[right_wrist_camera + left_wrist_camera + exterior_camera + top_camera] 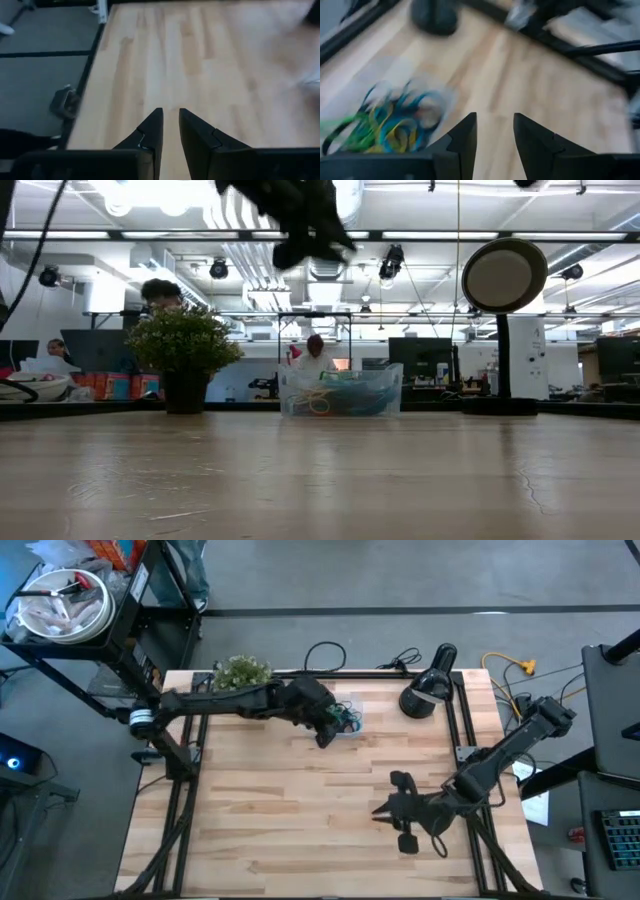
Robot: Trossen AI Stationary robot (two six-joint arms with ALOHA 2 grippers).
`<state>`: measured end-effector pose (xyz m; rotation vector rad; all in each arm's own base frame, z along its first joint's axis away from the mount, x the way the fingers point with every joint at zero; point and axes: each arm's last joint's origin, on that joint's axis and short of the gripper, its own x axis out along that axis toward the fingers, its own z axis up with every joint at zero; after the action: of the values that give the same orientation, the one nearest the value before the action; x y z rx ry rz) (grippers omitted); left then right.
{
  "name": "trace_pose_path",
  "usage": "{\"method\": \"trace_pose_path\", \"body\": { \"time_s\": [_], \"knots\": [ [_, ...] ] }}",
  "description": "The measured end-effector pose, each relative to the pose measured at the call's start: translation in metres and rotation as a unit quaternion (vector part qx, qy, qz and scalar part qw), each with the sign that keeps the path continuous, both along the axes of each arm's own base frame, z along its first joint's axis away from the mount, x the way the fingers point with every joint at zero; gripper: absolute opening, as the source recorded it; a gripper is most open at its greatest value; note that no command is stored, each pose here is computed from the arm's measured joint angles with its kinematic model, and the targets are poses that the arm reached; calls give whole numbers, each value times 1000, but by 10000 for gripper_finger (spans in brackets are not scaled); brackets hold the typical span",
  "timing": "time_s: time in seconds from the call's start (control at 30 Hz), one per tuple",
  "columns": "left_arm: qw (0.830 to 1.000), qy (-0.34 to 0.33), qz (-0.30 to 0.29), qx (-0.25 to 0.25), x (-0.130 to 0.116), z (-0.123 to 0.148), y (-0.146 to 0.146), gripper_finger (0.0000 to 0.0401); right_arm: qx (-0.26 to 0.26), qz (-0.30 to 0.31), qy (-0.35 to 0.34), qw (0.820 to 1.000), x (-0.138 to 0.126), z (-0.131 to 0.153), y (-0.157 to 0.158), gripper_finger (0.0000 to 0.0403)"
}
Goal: Pick and place rubber bands into bin
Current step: Return to Home Position
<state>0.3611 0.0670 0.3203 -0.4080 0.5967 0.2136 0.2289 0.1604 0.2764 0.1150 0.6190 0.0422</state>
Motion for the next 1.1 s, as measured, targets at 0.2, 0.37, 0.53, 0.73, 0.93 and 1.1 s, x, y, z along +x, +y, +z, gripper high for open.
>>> {"method": "trace_pose_path", "body": {
  "time_s": [0.2, 0.37, 0.53, 0.73, 0.93, 1.1],
  "knots": [
    [982, -118, -111, 101, -25, 56, -46, 112, -88, -31, 2, 996, -4, 49, -23, 57],
    [937, -222, -180, 200, -55, 94, -77, 112, -124, 6, -43, 991, -11, 75, -41, 57],
    [956, -221, -136, 139, -87, 103, -74, 112, -92, 26, -46, 994, -22, 70, -75, 57],
    [941, -262, -152, 153, -109, 108, -70, 112, -45, 47, -144, 987, -39, 57, -120, 57],
    [917, -239, -207, 243, -121, 80, -65, 112, -51, 1, -222, 974, -60, 48, -148, 57],
    [915, -249, -199, 248, -130, 49, -60, 112, -55, -30, -213, 975, -69, 31, -159, 57]
  ]
}}
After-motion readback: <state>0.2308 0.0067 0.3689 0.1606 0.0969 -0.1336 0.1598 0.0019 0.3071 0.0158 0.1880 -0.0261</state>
